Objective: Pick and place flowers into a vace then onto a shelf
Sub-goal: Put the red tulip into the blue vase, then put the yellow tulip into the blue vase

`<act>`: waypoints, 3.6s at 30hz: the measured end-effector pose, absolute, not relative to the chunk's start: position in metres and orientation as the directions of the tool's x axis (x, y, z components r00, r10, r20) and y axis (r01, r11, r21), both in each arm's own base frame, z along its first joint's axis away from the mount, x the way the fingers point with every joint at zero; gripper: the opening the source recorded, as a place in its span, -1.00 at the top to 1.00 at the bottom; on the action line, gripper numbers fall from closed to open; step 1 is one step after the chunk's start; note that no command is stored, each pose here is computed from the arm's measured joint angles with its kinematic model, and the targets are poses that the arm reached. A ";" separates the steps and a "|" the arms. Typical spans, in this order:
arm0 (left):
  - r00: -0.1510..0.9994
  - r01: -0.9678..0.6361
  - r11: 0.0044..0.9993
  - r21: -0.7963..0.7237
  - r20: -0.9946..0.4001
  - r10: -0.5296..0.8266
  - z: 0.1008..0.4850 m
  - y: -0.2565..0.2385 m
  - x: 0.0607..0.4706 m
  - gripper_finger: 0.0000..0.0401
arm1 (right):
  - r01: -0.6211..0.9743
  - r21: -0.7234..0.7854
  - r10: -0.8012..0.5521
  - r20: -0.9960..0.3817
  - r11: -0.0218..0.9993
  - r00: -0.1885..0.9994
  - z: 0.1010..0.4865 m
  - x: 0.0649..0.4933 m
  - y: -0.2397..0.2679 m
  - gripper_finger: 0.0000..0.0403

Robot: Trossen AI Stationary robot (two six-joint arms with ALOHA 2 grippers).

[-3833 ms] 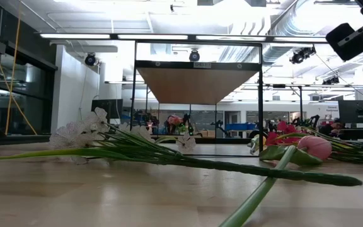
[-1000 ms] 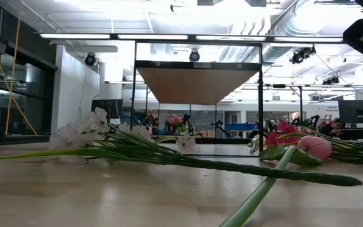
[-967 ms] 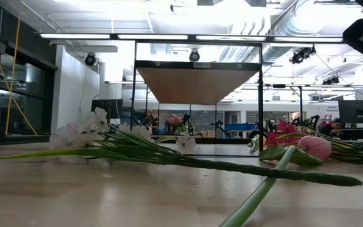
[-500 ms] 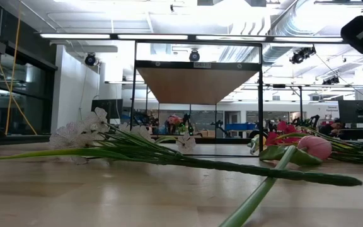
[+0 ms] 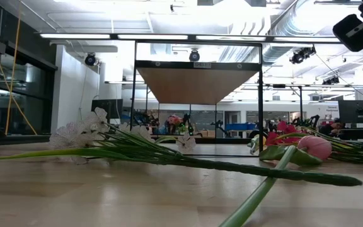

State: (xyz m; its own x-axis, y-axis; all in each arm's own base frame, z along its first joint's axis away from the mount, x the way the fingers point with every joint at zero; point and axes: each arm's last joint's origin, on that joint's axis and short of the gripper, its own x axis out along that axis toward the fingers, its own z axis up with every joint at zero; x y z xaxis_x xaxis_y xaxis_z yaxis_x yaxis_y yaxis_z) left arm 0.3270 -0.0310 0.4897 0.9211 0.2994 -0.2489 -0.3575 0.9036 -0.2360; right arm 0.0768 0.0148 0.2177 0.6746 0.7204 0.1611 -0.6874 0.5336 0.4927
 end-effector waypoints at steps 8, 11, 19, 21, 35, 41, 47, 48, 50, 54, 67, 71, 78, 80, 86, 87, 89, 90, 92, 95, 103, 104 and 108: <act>0.918 -0.357 0.906 -0.229 -0.265 0.295 0.488 -0.031 0.327 0.31 | -0.678 0.504 0.705 0.176 0.535 0.687 0.219 0.077 0.014 0.22; 0.920 -0.349 0.908 -0.231 -0.267 0.286 0.488 -0.031 0.327 0.31 | -0.679 0.521 0.714 0.174 0.518 0.678 0.219 0.077 0.015 0.20; 0.917 -0.351 0.909 -0.224 -0.279 0.285 0.487 -0.031 0.326 0.31 | -0.674 0.468 0.668 0.211 0.572 0.713 0.231 0.073 0.013 0.19; 0.916 -0.352 0.909 -0.222 -0.283 0.285 0.486 -0.031 0.326 0.31 | -0.663 0.449 0.649 0.214 0.599 0.730 0.235 0.072 0.011 0.20; 0.914 -0.353 0.909 -0.220 -0.287 0.286 0.486 -0.031 0.326 0.31 | -0.668 0.469 0.667 0.200 0.578 0.718 0.252 0.063 0.008 0.18; 0.914 -0.354 0.909 -0.220 -0.287 0.287 0.486 -0.031 0.326 0.31 | -0.624 0.518 0.639 0.179 0.585 0.748 0.248 0.065 0.007 0.20; 0.913 -0.357 0.908 -0.219 -0.286 0.290 0.486 -0.031 0.326 0.31 | -0.623 0.503 0.624 0.194 0.599 0.757 0.250 0.065 0.006 0.22; 0.913 -0.358 0.908 -0.219 -0.286 0.291 0.486 -0.031 0.326 0.31 | -0.629 0.495 0.625 0.203 0.599 0.754 0.251 0.064 0.006 0.22; 0.913 -0.358 0.908 -0.219 -0.286 0.291 0.486 -0.031 0.326 0.31 | -0.642 0.488 0.628 0.220 0.592 0.747 0.253 0.063 0.007 0.22; 0.911 -0.364 0.906 -0.216 -0.285 0.298 0.486 -0.031 0.326 0.31 | -0.658 0.491 0.637 0.240 0.572 0.733 0.257 0.062 0.007 0.20; 0.911 -0.363 0.910 -0.199 -0.284 0.300 0.486 -0.031 0.326 0.31 | -0.671 0.496 0.645 0.257 0.551 0.719 0.259 0.061 0.008 0.21; 0.910 -0.363 0.910 -0.198 -0.284 0.301 0.486 -0.031 0.326 0.31 | -0.676 0.497 0.646 0.267 0.544 0.716 0.261 0.060 0.008 0.22; 0.910 -0.363 0.910 -0.198 -0.284 0.301 0.486 -0.031 0.326 0.31 | -0.685 0.472 0.636 0.290 0.555 0.715 0.263 0.059 0.008 0.19; 0.910 -0.363 0.910 -0.198 -0.284 0.301 0.486 -0.031 0.326 0.31 | -0.690 0.462 0.636 0.296 0.557 0.713 0.264 0.058 0.008 0.19; 0.910 -0.363 0.910 -0.198 -0.284 0.301 0.486 -0.031 0.326 0.31 | -0.718 0.408 0.637 0.338 0.564 0.692 0.270 0.055 0.009 0.22; 0.910 -0.363 0.910 -0.198 -0.284 0.301 0.486 -0.031 0.326 0.31 | -0.721 0.409 0.638 0.343 0.559 0.689 0.271 0.055 0.009 0.23; 0.910 -0.363 0.910 -0.198 -0.284 0.301 0.486 -0.031 0.326 0.31 | -0.727 0.406 0.640 0.351 0.554 0.684 0.272 0.054 0.009 0.22; 0.910 -0.363 0.910 -0.198 -0.284 0.301 0.486 -0.031 0.326 0.31 | -0.729 0.401 0.640 0.354 0.554 0.681 0.272 0.054 0.009 0.22; 0.910 -0.363 0.910 -0.198 -0.284 0.301 0.486 -0.031 0.326 0.31 | -0.737 0.391 0.642 0.364 0.552 0.674 0.274 0.053 0.009 0.20; 0.910 -0.363 0.911 -0.198 -0.284 0.301 0.486 -0.031 0.326 0.31 | -0.749 0.372 0.645 0.382 0.548 0.661 0.277 0.050 0.010 0.18; 0.910 -0.363 0.911 -0.198 -0.284 0.301 0.486 -0.031 0.326 0.31 | -0.777 0.218 0.660 0.423 0.591 0.621 0.319 0.033 0.015 0.21; 0.910 -0.363 0.911 -0.198 -0.284 0.301 0.486 -0.031 0.326 0.31 | -0.778 0.189 0.663 0.427 0.599 0.614 0.326 0.031 0.016 0.21; 0.910 -0.363 0.911 -0.198 -0.285 0.301 0.486 -0.031 0.326 0.31 | -0.764 0.051 0.670 0.445 0.643 0.594 0.355 0.022 0.018 0.22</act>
State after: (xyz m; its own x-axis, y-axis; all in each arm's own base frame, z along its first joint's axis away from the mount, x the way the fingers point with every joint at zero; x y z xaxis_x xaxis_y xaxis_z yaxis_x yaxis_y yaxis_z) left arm 0.3260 -0.0309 0.4859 0.9101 0.3010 -0.2847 -0.3630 0.9106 -0.1977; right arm 0.0223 0.0180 0.3548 0.5941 0.6698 0.4455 -0.7638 0.6434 0.0512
